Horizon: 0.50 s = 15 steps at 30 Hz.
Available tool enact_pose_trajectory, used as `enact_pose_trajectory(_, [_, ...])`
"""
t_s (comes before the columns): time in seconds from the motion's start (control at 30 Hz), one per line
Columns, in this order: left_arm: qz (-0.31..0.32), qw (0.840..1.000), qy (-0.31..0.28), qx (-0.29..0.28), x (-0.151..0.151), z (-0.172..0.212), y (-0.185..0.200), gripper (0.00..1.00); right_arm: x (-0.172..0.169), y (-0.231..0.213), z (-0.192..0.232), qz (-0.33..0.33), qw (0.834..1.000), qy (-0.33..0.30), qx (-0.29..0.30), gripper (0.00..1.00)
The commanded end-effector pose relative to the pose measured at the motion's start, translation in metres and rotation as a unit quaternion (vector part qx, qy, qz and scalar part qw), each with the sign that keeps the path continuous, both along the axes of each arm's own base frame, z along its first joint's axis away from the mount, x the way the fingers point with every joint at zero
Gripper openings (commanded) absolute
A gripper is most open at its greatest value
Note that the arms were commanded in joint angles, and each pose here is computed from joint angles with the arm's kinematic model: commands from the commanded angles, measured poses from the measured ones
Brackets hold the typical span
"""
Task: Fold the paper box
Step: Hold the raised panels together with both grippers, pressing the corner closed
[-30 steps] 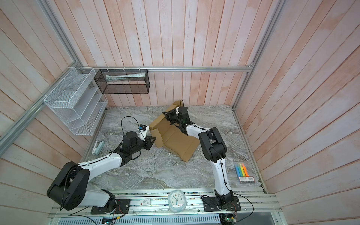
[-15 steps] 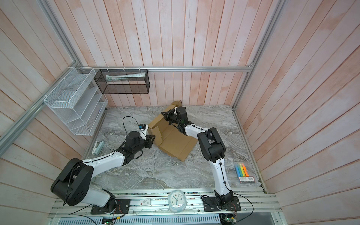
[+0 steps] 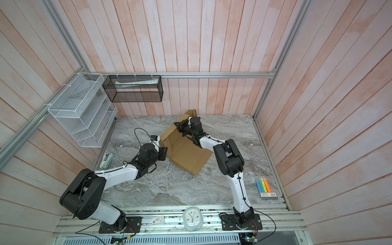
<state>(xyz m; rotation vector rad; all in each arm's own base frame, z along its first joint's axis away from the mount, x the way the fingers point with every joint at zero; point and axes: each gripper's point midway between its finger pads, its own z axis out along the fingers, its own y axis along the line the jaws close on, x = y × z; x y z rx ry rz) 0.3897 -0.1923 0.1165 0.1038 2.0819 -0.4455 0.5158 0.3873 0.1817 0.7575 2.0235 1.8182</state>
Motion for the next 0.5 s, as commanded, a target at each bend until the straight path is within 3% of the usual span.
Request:
enact_pose_trajectory(0.0, [0.031, 0.999, -0.017, -0.007, 0.013, 0.008, 0.003, 0.37, -0.015, 0.014, -0.018, 0.026, 1.0, 0.016, 0.002, 0.0])
enact_pose_trajectory(0.47, [0.059, 0.998, -0.013, -0.008, 0.018, -0.003, 0.006, 0.37, -0.041, 0.006, -0.047, 0.029, 0.999, 0.035, -0.011, 0.0])
